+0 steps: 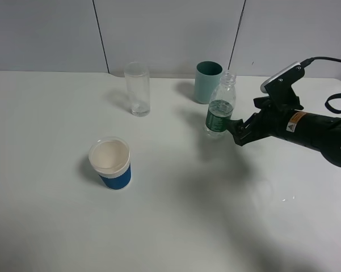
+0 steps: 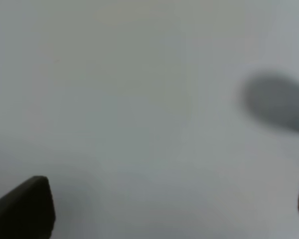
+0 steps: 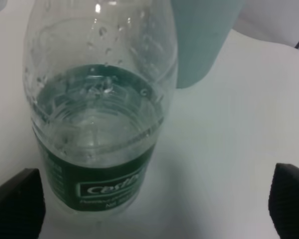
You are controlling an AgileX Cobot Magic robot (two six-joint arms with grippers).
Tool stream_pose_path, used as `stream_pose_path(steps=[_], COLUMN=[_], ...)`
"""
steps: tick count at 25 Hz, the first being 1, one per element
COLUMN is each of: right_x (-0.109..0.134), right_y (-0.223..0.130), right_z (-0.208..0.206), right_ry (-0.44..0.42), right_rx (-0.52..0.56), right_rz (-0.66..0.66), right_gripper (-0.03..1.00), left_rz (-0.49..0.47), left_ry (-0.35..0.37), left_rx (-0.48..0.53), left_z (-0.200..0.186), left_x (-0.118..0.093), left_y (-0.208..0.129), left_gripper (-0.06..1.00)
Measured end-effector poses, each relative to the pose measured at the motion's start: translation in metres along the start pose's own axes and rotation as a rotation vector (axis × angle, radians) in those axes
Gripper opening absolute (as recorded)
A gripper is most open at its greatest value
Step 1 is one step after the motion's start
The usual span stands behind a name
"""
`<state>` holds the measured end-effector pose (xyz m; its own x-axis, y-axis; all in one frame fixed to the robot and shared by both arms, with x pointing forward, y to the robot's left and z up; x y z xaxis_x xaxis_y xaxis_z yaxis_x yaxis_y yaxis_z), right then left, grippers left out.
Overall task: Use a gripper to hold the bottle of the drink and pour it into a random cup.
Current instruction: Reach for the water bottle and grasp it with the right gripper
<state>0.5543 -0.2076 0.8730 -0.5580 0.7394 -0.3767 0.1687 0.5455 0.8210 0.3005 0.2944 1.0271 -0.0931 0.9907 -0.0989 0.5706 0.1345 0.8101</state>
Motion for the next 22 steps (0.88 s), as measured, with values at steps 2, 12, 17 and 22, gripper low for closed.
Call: stream_pose_path(steps=[2, 12, 17, 22], right_x=[0.002, -0.005, -0.003, 0.001], right_y=[-0.002, 0.007, 0.009, 0.010], right_z=[0.003, 0.034, 0.048, 0.056], right_ry=[0.001, 0.022, 0.072, 0.113], right_rx=[-0.017, -0.080, -0.085, -0.099], right_rz=[0.006, 0.014, -0.025, -0.037], right_gripper=[0.89, 0.88, 0.88, 0.88], left_rz=[0.000, 0.000, 0.000, 0.000], left_ry=[0.000, 0.000, 0.000, 0.000], left_rx=[0.000, 0.000, 0.000, 0.000], left_z=[0.000, 0.000, 0.000, 0.000], left_x=[0.000, 0.000, 0.000, 0.000], left_y=[0.000, 0.000, 0.000, 0.000], left_gripper=[0.99, 0.99, 0.99, 0.99])
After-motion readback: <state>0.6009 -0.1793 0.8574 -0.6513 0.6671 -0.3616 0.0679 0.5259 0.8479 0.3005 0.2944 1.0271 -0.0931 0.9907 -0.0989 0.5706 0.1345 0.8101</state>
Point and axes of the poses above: a point on each arm's last joint axis where the gripper is mounted, z pointing out along that axis toward the gripper, x along the wrist's bending axis when the last joint is at zero, y = z × x, the point moved 5 cm from there along z, pointing out along that axis toward the gripper, and after that the axes turned 9 degrees about -z, right-handed, at the moved point
